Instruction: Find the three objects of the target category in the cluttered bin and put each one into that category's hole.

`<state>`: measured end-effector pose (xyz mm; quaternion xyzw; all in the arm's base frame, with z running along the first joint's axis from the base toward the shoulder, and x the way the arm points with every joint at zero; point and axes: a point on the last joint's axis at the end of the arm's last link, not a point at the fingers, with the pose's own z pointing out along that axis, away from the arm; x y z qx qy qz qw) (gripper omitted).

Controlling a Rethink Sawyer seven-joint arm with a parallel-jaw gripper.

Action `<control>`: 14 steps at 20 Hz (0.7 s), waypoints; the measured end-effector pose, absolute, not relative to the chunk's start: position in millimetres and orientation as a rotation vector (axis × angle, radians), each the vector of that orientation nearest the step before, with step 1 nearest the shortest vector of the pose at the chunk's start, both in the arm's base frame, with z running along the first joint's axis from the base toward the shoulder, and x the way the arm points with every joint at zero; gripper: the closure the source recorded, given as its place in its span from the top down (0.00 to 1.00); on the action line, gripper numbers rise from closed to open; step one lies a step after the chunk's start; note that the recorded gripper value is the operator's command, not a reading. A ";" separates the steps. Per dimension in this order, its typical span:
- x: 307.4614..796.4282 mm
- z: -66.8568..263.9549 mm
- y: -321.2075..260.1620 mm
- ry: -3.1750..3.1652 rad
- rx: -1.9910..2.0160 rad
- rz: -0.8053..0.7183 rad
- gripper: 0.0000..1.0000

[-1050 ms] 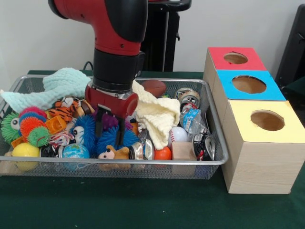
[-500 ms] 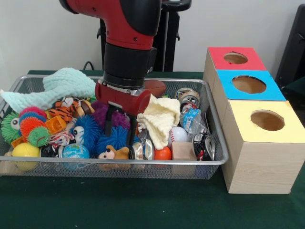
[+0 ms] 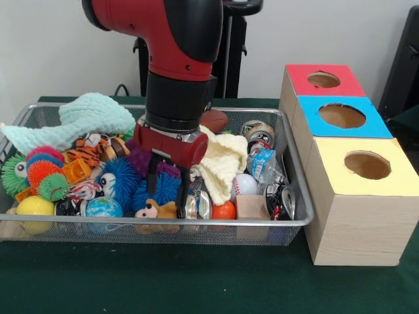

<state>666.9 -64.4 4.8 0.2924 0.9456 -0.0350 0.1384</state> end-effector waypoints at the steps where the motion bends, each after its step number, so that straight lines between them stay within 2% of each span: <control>1: 666.4 1.3 -65.2 2.737 0.847 -0.102 1.00; 14: 666.3 -27.6 -98.7 2.734 0.909 -0.112 1.00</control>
